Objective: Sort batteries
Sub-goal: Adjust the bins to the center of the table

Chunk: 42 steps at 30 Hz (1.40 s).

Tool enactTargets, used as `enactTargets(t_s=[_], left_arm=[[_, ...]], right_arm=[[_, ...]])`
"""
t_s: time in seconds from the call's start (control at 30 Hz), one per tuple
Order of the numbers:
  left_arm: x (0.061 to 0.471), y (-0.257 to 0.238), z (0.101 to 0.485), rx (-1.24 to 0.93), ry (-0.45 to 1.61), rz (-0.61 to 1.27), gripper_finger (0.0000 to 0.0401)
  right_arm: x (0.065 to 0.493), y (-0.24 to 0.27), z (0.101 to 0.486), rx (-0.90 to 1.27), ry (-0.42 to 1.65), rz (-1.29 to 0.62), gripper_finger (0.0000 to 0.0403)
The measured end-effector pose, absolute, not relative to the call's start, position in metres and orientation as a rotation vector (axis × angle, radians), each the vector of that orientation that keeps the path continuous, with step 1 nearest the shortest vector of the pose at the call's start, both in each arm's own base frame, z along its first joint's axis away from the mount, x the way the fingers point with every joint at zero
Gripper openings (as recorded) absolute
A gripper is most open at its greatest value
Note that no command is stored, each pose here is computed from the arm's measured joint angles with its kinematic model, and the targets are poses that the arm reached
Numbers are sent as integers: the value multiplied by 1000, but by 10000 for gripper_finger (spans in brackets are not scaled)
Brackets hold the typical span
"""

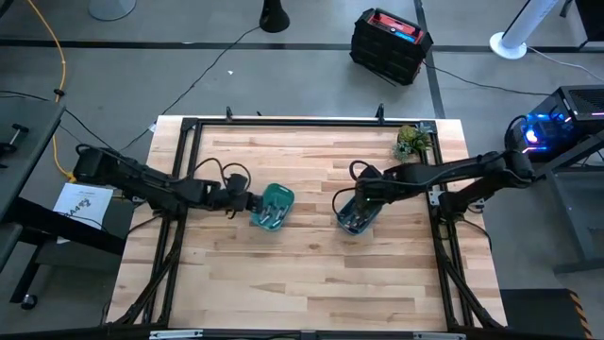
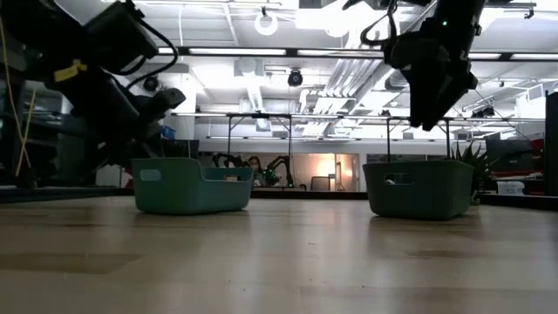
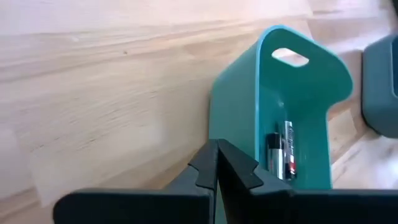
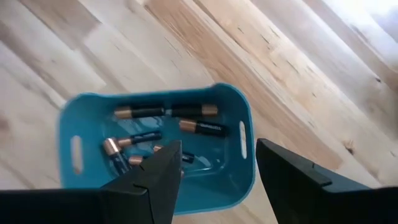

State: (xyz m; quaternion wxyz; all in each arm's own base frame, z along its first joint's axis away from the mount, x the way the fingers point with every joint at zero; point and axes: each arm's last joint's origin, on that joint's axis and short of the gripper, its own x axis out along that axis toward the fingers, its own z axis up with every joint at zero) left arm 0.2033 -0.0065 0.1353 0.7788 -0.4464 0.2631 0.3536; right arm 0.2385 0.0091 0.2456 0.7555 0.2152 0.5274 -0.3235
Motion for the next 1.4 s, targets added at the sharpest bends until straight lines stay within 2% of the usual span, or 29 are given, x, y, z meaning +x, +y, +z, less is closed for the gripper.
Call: enactTargets(t_s=[0.2, 0.3, 0.4, 0.5, 0.57, 0.7, 0.83, 1.07, 1.4], left_arm=[[201, -4, 139, -953, 643, 680, 0], [193, -5, 141, -932, 694, 687, 0], [187, -7, 142, -916, 730, 698, 0], [184, -7, 143, -907, 746, 702, 0], [184, -7, 143, -906, 746, 703, 0], [187, -8, 141, -908, 744, 696, 0], [189, -8, 134, -896, 771, 705, 0], [208, -8, 124, -924, 687, 687, 0], [230, 4, 103, -1005, 556, 740, 0]], right_arm=[[230, 25, 265, 560, 1041, -611, 200], [225, 45, 263, 595, 1093, -558, 184], [217, 66, 254, 594, 1214, -568, 130], [213, 87, 241, 578, 1304, -579, 38], [212, 94, 226, 597, 1330, -585, 14], [206, 93, 187, 685, 1362, -628, 6], [200, 77, 166, 687, 1318, -747, 5], [208, 46, 152, 647, 1248, -737, 1], [227, -6, 154, 621, 1092, -779, 0]])
